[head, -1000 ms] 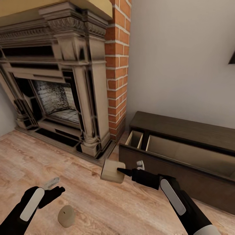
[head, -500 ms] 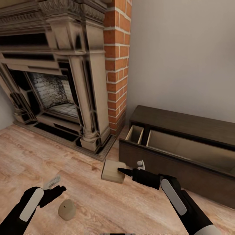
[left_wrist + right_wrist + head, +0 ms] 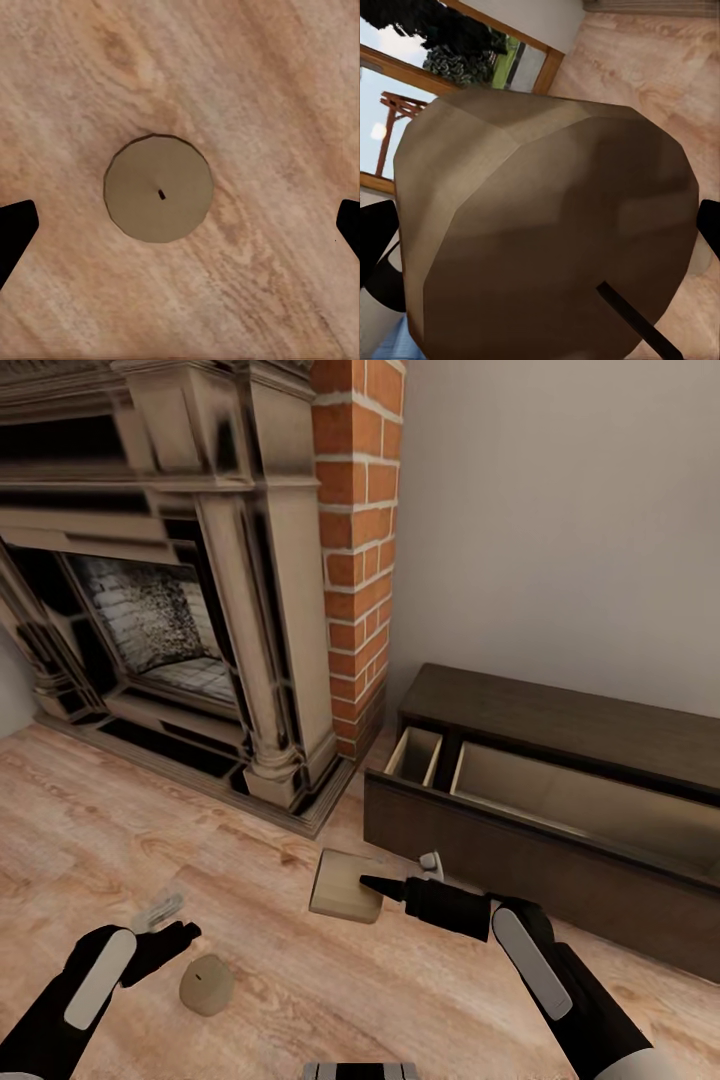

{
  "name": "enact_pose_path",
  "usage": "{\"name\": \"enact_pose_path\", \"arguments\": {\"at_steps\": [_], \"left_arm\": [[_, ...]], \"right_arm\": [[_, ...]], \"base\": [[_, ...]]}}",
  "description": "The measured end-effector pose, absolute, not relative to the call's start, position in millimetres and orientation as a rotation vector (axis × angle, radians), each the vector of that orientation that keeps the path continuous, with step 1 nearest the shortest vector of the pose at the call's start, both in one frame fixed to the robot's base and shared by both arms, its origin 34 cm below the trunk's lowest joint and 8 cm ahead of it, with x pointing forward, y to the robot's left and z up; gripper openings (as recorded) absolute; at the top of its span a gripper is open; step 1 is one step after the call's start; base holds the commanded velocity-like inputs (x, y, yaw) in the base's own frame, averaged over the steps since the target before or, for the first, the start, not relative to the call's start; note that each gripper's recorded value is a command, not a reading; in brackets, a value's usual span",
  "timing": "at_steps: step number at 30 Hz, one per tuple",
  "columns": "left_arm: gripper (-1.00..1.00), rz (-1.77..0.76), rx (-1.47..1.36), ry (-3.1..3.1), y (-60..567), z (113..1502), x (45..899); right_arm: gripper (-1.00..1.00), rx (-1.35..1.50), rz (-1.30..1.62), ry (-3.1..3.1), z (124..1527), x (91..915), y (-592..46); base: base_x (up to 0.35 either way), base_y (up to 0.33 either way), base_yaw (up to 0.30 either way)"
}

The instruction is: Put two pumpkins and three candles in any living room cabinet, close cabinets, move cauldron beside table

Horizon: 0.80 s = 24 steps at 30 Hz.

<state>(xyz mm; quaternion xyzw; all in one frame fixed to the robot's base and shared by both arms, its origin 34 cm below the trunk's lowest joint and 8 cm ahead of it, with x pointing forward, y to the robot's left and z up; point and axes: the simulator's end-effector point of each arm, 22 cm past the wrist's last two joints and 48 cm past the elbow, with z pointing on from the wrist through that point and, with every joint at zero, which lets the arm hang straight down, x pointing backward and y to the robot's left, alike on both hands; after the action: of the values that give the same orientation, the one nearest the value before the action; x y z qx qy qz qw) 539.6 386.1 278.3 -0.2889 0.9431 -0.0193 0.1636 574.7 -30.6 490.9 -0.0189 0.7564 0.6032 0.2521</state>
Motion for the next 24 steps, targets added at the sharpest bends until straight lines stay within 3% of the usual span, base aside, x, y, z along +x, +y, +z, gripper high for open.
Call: {"name": "enact_pose_path", "arguments": {"at_steps": [24], "left_arm": [[1.0,0.048,-0.805,2.753,394,233,520]], "right_arm": [[-1.0,0.031,1.675,2.138,439,570,-30]], "base": [[0.0,0.0,0.0]]}}
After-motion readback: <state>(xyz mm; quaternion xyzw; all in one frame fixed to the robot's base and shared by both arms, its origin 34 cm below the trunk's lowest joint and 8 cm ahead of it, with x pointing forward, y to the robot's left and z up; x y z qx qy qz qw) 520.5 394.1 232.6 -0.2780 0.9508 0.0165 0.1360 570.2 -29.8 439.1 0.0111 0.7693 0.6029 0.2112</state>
